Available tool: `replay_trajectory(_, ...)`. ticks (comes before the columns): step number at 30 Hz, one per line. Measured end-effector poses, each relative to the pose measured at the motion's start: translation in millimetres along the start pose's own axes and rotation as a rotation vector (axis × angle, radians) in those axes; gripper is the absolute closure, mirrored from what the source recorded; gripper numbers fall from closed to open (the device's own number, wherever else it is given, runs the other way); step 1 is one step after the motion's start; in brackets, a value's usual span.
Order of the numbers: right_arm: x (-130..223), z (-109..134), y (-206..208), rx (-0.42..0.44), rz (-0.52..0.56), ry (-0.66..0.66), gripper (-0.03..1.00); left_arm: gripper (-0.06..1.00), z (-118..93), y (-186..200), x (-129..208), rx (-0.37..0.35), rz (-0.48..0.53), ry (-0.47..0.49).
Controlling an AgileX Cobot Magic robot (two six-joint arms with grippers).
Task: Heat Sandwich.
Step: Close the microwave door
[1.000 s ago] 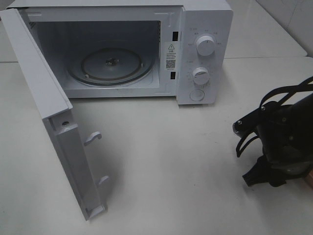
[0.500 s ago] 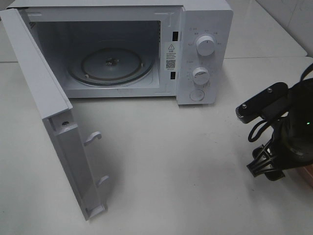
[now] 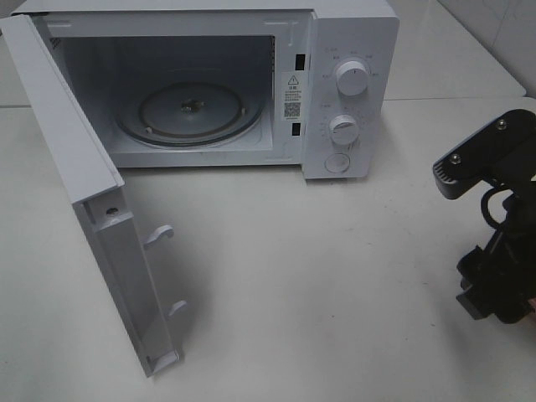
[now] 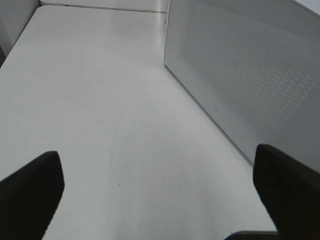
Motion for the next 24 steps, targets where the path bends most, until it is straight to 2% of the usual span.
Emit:
replay_trajectory(9,2.3,3.6,50.2,-0.154,-0.118,-0.004,0.16,-0.02,0.0,0.0,0.0,0.000,0.000,0.000)
replay_trajectory(18,15.6,-3.3,94.5,-0.193,-0.261,-0.023,0.18,-0.02,0.0,0.0,0.0,0.000,0.000,0.000)
replay_trajectory(24,35.4,-5.2,110.1,-0.202,-0.294,-0.046,0.18,-0.02,0.0,0.0,0.0,0.000,0.000,0.000)
Point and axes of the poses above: a point on each arm's last joint axis where the gripper is mounted, y pointing back along that axis away from the gripper, z along the wrist's bending axis when the last joint is at zero, x = y × z, the point moved 4 cm from there along -y, pointing out along that axis toward the gripper, and after that the axes turned 9 degrees about y, right-handed, at the moved point
